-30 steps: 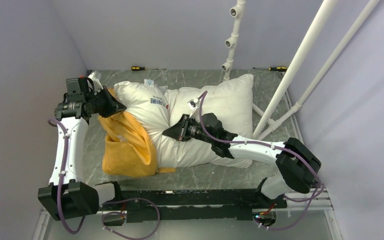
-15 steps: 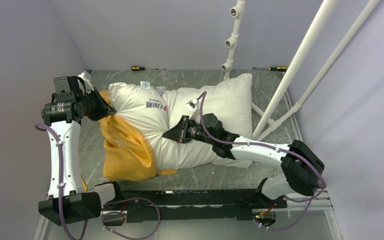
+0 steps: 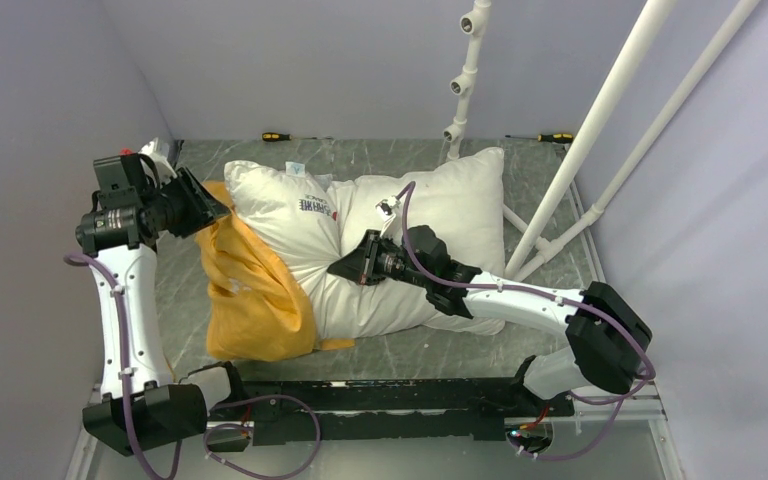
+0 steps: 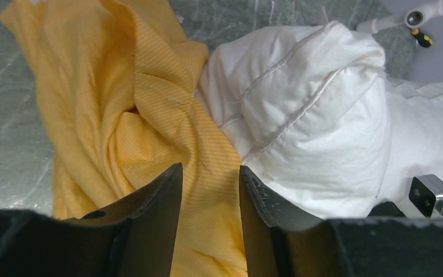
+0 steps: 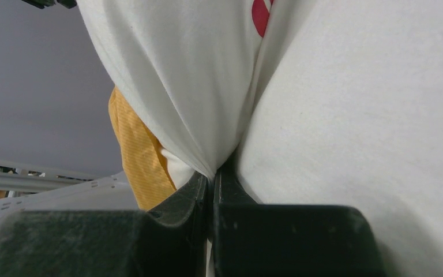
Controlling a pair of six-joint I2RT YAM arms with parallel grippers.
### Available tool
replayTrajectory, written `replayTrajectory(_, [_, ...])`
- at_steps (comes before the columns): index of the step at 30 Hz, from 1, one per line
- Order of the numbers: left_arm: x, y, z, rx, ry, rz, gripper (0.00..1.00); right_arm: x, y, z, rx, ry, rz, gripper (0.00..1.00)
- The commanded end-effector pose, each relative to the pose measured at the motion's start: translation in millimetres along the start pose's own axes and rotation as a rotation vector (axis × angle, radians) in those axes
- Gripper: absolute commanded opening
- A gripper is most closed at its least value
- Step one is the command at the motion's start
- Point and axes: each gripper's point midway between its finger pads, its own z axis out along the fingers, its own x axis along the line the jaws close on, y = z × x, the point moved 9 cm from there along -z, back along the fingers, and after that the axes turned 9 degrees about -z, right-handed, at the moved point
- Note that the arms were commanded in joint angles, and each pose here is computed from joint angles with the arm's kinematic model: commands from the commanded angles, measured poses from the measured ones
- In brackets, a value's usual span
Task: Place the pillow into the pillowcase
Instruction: Stuff the pillow into the pillowcase.
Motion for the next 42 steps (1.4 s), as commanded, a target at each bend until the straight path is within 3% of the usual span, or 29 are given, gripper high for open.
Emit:
replayTrajectory(1, [-8.4,0.8,7.0,0.010,-0.149,0.010,0.45,-13.8,-12.0,-8.6,0.075,-0.083,0.011,0.00])
replayTrajectory(7, [-10.8,2.0,16.2,0.034,-0.215,0.000,0.42,-14.8,-12.4,-8.7,0.076,-0.090,0.008,0.00])
replayTrajectory(9, [-8.0,0.0,18.5,0.047,-0.204,0.001,0.31,-15.0,-12.3,-7.8,0.074,-0.089,0.009,0.00])
replayTrajectory(12, [-4.2,-2.7,18.2,0.062,-0.177,0.014,0.01,-14.4,-11.5,-6.5,0.077,-0.087,0.007,0.00])
replayTrajectory(21, [-20.9,19.3,-28.3,-0.204,-0.062,0.040,0.00,-10.5,-10.3,-10.1,0.117,-0.090,-0.064,0.00])
replayTrajectory(27, [-49.2,37.9,-51.9,-0.406,-0.237,0.063,0.00,-16.5,-26.5,-19.3,0.220,-0.117,-0.166,0.00])
replayTrajectory(34, [-77.1,66.4,-32.8,-0.327,-0.468,0.092,0.00,-10.8,-47.2,-21.8,0.346,-0.051,-0.291,0.00])
replayTrajectory(42, [-102.4,60.9,-34.6,-0.252,-0.645,0.201,0.00,-5.3,-63.3,-6.8,0.435,-0.064,-0.386,0.00])
